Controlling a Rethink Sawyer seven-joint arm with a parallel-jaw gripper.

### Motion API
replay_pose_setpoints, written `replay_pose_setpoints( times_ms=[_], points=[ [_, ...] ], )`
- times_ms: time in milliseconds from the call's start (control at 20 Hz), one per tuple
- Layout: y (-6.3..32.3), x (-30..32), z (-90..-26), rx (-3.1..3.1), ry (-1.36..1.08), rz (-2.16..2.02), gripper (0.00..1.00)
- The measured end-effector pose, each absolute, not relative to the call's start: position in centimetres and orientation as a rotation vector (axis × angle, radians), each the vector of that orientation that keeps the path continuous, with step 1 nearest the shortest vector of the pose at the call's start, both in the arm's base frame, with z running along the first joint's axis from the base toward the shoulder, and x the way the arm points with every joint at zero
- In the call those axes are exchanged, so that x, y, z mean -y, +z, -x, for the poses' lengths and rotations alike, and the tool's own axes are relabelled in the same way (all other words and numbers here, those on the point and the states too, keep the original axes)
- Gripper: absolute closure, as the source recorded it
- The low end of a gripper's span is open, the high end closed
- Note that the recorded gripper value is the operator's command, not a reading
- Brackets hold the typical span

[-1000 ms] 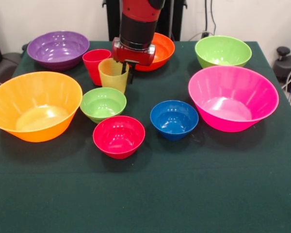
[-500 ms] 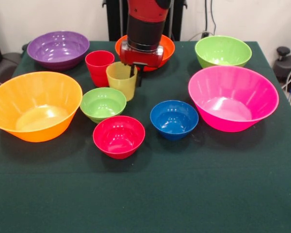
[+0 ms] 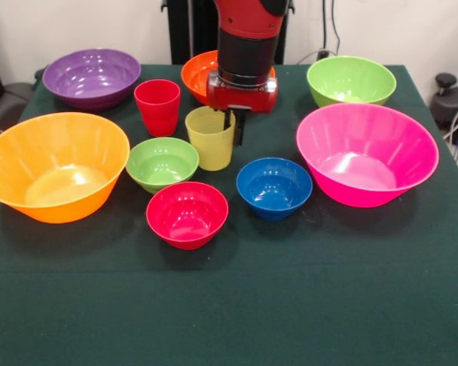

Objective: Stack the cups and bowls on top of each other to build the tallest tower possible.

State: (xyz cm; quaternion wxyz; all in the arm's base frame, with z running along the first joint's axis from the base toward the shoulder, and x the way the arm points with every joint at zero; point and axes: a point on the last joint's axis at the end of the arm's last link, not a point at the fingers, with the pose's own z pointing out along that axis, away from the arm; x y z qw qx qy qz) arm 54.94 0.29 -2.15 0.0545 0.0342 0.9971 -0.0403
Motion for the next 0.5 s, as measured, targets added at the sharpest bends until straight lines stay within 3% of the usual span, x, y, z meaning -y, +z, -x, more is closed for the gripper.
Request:
replay_pose_setpoints(
  times_ms=[500],
  points=[
    [0.7,-1.1,-57.3,-3.123,-0.106,-0.169,1.00]
  ],
)
